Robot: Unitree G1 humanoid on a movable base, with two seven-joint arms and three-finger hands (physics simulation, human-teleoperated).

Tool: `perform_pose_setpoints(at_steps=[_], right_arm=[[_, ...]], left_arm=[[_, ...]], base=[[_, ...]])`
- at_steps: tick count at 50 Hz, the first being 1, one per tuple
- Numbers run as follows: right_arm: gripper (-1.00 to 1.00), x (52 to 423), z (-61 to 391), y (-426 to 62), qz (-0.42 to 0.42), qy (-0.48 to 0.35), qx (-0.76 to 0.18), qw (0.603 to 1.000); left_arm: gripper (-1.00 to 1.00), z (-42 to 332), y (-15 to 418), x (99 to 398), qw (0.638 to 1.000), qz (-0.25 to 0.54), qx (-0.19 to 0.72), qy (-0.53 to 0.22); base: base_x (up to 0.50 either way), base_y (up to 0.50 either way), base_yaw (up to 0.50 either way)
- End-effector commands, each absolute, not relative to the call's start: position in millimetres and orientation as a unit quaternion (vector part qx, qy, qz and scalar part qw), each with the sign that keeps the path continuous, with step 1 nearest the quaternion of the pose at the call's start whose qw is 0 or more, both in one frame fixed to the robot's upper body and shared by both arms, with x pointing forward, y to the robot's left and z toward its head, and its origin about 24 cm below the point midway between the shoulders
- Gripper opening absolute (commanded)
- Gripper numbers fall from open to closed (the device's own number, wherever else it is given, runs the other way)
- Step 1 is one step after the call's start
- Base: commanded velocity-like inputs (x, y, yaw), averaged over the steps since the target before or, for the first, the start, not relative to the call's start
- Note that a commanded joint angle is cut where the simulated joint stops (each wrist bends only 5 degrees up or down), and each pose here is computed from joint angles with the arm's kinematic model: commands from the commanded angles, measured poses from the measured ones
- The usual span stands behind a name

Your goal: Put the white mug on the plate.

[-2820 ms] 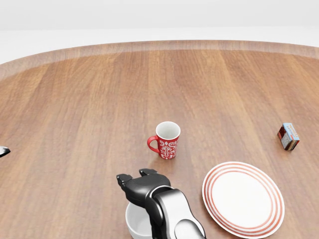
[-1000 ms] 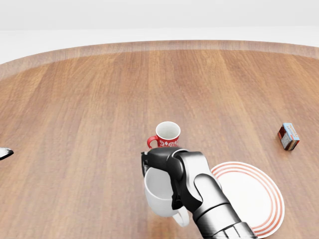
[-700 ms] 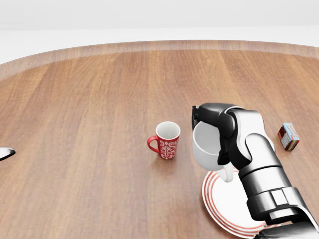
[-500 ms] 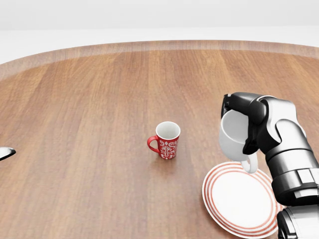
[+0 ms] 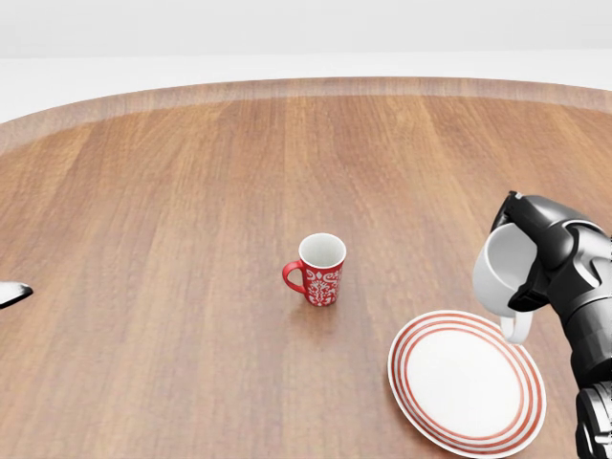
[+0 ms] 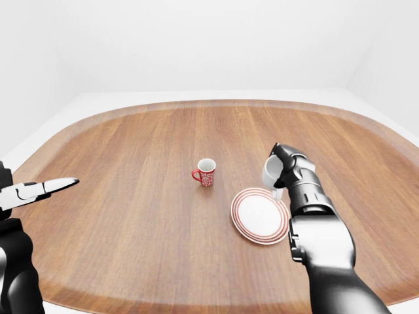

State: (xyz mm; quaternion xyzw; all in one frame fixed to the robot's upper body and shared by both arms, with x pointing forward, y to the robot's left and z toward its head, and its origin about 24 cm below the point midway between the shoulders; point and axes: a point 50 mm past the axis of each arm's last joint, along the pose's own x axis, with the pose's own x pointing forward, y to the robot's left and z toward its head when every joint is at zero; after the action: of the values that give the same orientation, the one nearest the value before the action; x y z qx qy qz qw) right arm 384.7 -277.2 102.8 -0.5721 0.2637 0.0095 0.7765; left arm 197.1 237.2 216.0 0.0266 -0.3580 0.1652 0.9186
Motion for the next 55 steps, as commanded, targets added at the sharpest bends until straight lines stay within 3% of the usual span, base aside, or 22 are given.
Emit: perform_pose_setpoints(at_steps=[1,22,55], right_arm=[[-1.0,375.7,77.7,-275.9,-0.008,0.27,-0.562,0.782],[-1.0,354.5,25.7,-256.2,0.076,0.333,-0.544,0.766],[-1.0,343.0,11.2,-262.1,0.063,0.341,-0.554,0.757]], left_arm=[[1.0,214.9,236.9,197.2,0.919,0.165,0.027,-0.356],[1.0,213.5,236.9,198.0,0.921,0.165,0.027,-0.352],[1.0,213.8,236.8,198.6,0.921,0.164,0.028,-0.352]], base=[[0.0,0.0,0.0],[0.0,0.0,0.0],[0.0,0.0,0.0]])
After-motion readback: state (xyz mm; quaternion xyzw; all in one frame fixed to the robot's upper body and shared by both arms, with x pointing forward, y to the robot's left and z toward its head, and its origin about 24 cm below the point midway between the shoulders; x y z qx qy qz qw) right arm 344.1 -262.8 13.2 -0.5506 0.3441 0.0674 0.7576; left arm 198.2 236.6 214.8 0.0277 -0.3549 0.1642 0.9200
